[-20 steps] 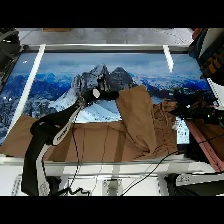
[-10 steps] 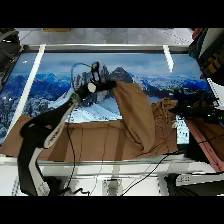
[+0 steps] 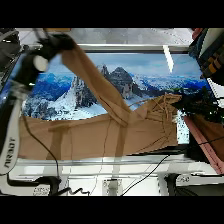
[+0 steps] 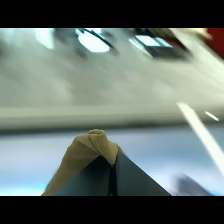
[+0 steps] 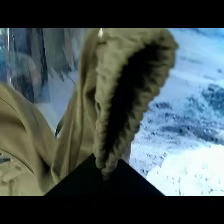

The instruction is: Fold the clothes and pants, and hang the long-sleeved shirts on hangers.

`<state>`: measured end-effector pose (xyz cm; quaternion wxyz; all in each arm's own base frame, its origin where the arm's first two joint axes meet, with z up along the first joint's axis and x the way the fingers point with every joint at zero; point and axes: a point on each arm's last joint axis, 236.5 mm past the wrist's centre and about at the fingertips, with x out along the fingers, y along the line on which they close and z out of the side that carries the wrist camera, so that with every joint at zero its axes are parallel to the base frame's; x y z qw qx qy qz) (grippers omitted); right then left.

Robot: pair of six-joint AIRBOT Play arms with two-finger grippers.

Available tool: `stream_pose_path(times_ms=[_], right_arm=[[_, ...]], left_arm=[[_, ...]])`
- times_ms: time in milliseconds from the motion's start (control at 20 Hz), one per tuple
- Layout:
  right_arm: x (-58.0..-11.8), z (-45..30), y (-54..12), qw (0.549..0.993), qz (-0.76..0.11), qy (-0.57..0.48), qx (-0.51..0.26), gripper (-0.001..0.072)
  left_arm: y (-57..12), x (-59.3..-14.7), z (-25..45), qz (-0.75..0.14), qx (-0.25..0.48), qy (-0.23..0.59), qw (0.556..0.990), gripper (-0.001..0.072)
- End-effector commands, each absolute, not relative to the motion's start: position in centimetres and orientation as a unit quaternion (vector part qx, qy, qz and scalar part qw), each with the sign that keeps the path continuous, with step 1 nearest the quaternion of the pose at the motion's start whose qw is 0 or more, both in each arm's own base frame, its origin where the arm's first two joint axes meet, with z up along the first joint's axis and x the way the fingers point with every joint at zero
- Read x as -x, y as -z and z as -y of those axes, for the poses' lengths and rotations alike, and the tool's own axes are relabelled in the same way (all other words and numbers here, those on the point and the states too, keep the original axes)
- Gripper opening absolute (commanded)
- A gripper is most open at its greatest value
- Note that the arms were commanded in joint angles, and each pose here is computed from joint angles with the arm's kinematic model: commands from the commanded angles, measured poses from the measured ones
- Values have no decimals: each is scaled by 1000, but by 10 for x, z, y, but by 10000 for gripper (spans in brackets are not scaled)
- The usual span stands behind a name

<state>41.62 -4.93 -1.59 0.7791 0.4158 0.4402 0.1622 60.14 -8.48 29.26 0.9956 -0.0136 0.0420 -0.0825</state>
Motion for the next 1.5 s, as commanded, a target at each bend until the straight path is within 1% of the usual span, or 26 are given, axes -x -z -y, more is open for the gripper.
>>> stream_pose_path(times_ms=[0, 100, 250, 450, 550, 650, 800, 950, 1050, 1100, 1150, 1200, 1250, 1350, 1450], right_arm=[[-423, 55, 6, 794, -422, -151, -411, 31], [-424, 57, 4, 797, -419, -148, -409, 31], [-425, 57, 4, 798, -418, -146, -409, 32], [-427, 61, 5, 801, -415, -137, -409, 32], [-427, 61, 5, 800, -415, -137, -410, 32], [-429, 55, 4, 799, -416, -140, -411, 32], [-438, 45, 5, 804, -413, -140, -403, 32], [-449, 43, 9, 818, -406, -123, -389, 32], [-451, 44, 8, 818, -404, -118, -391, 32], [-451, 45, 8, 818, -404, -117, -392, 32], [-451, 45, 9, 819, -404, -115, -392, 32], [-452, 46, 9, 820, -403, -113, -391, 31], [-453, 48, 9, 821, -401, -110, -391, 31], [-453, 49, 9, 822, -400, -108, -391, 32], [-453, 49, 9, 822, -400, -108, -391, 32]], left_arm=[[-328, -582, -16, -24, -18, -5, 1000, 13], [-305, -578, -68, -71, -15, -46, 996, 13], [-243, -564, -122, -185, -3, -87, 979, 13], [-171, -531, -176, -327, -40, -138, 934, 14], [-152, -524, -189, -356, -35, -148, 922, 14], [-149, -534, -194, -343, -38, -151, 927, 14], [-183, -574, -183, -235, -28, -138, 962, 12], [-214, -600, -175, -138, 14, -141, 980, 10], [-220, -605, -175, -132, 21, -141, 981, 9], [-217, -604, -175, -145, 22, -141, 979, 10], [-204, -599, -173, -176, 19, -139, 974, 10], [-179, -590, -173, -232, 3, -137, 963, 10], [-145, -572, -177, -307, -13, -140, 941, 10], [-85, -526, -197, -440, -26, -164, 882, 10], [-35, -475, -209, -541, -6, -177, 822, 10]])
